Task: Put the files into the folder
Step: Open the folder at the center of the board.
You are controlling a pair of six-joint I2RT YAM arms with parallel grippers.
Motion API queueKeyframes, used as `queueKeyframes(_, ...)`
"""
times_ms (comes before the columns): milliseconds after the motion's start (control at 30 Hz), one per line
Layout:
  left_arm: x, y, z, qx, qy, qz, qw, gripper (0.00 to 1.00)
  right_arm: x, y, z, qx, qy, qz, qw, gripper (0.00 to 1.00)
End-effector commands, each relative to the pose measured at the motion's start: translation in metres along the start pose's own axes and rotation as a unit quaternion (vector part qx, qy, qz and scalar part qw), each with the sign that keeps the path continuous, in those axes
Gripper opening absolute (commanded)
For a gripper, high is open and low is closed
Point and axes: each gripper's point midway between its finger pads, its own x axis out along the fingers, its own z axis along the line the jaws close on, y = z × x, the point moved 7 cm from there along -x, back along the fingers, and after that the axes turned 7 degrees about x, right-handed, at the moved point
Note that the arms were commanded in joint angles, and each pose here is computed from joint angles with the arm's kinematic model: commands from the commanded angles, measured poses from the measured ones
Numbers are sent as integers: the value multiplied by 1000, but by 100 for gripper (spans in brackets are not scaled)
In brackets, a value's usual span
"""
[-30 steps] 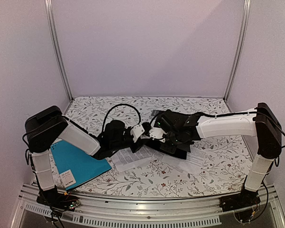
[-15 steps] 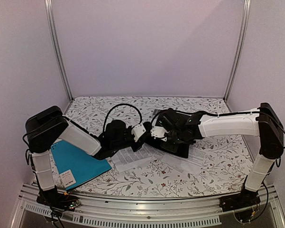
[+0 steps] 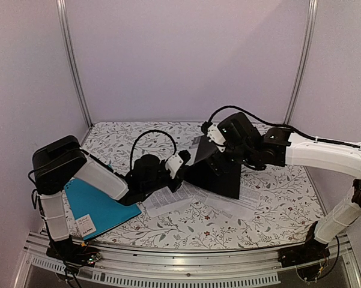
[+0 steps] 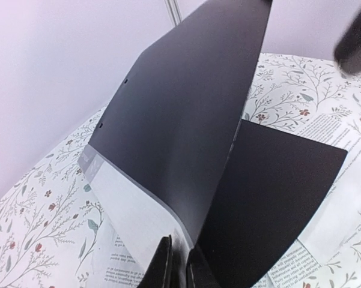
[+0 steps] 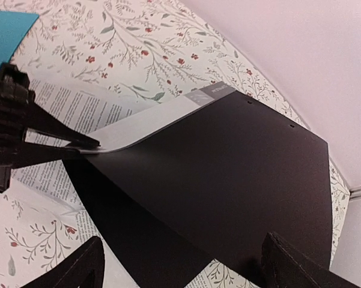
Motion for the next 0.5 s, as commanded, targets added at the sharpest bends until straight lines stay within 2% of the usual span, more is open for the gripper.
queueKeyframes(0,-9,1,10,-68,-39,16,997,0,-37,-10,-28,127,40,-39,990,93)
queueKeyframes(167,-19,-3,27,-158,-94,-5,983,0,-60,-11,-49,205,56,-74,974,99)
queueKeyframes(300,-33,1,42,-267,-142,-42,952,0,-58,-9,-54,217,72,-71,971,99)
queueKeyframes(467,-47,9,50,-372,-183,-57,908,0,-43,-6,-49,217,72,-53,972,99)
